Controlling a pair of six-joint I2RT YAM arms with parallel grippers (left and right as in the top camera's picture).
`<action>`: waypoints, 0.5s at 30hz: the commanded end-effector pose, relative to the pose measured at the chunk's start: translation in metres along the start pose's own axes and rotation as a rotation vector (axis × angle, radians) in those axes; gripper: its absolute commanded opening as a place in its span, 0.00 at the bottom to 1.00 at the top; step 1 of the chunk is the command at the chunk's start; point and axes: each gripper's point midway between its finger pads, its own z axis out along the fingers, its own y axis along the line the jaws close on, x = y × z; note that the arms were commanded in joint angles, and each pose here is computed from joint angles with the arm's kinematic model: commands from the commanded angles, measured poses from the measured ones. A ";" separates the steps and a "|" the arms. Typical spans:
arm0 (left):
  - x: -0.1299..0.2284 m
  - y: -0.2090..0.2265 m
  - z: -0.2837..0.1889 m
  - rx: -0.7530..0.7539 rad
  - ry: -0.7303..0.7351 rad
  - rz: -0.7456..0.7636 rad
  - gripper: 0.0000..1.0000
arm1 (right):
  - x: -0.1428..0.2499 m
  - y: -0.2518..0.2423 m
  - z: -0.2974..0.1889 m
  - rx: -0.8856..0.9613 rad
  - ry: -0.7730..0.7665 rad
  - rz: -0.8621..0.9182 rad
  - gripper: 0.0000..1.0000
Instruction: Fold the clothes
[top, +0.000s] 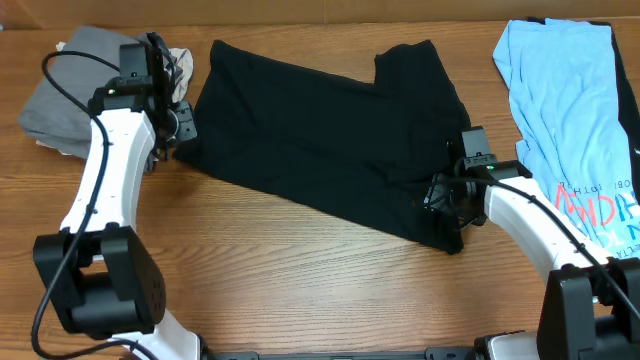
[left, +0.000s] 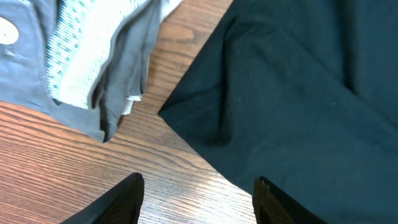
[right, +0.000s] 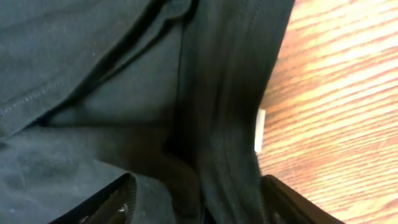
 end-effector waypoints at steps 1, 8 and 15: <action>0.013 0.001 0.023 -0.003 0.071 0.039 0.58 | 0.013 0.006 -0.002 -0.073 0.057 0.011 0.71; 0.014 0.001 0.027 -0.005 0.080 0.043 0.56 | 0.046 -0.006 0.007 -0.039 0.164 0.076 0.76; 0.014 0.001 0.027 -0.008 0.080 0.044 0.57 | 0.062 -0.028 0.023 0.037 0.176 0.164 0.75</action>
